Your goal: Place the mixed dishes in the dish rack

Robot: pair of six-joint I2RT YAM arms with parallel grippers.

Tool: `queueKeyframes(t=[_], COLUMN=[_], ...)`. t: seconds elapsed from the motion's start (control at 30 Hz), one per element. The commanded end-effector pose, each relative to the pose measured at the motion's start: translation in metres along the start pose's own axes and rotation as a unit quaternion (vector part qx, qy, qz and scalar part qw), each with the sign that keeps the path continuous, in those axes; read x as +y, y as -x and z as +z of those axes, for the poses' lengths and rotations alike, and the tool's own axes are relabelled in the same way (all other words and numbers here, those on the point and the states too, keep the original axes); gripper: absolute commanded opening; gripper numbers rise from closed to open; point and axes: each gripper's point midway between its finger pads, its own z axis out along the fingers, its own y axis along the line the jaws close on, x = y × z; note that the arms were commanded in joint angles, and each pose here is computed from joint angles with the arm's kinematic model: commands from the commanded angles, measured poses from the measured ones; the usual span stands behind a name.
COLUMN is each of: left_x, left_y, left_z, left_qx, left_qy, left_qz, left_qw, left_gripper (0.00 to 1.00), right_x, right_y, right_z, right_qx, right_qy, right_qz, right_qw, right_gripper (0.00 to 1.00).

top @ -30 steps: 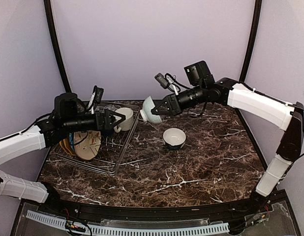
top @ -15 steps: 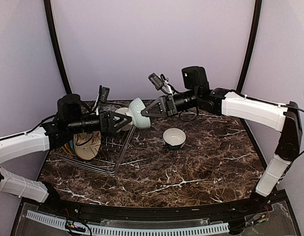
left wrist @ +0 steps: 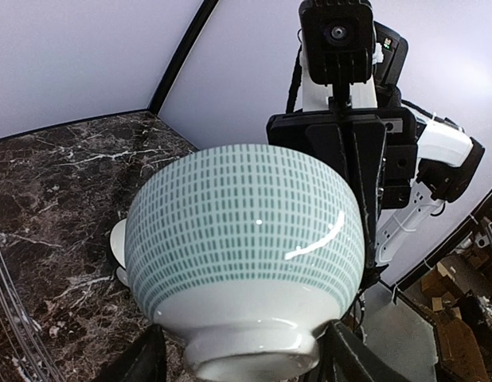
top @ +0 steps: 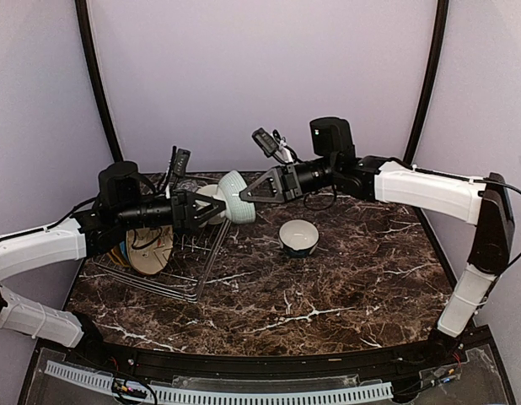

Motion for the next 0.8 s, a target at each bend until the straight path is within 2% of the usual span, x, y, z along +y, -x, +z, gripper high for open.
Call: queueKeyframes(t=[0.0,0.4,0.47,0.63,0.77], left_x=[-0.002,-0.007,-0.008,-0.004,-0.001], left_y=[-0.006,-0.007,-0.008,-0.016,-0.02], left_z=[0.002,-0.003,-0.006,-0.008,-0.009], left_qx=[0.006,-0.003,-0.004,0.003,0.006], left_qy=[-0.014,-0.023,-0.021,-0.012,-0.009], left_qz=[0.008,0.009,0.008,0.001,-0.005], left_qw=[1.0,1.0,1.0,1.0,1.0], left_gripper=[0.59,0.22,0.26,0.43,0.46], right_x=[0.014,0.007,0.007,0.01,0.011], right_y=[0.004,0.003,0.003,0.007,0.008], right_z=[0.006,0.01,0.011,0.011,0.011], right_qx=[-0.002,-0.001,-0.002,-0.007,-0.007], right_qy=[0.039,0.047,0.049,0.058,0.06], right_qz=[-0.036,-0.025,-0.023,-0.027,-0.028], right_qw=[0.999,0.999,0.999,0.998,0.998], right_gripper=[0.0,0.0,0.0,0.0,0.0])
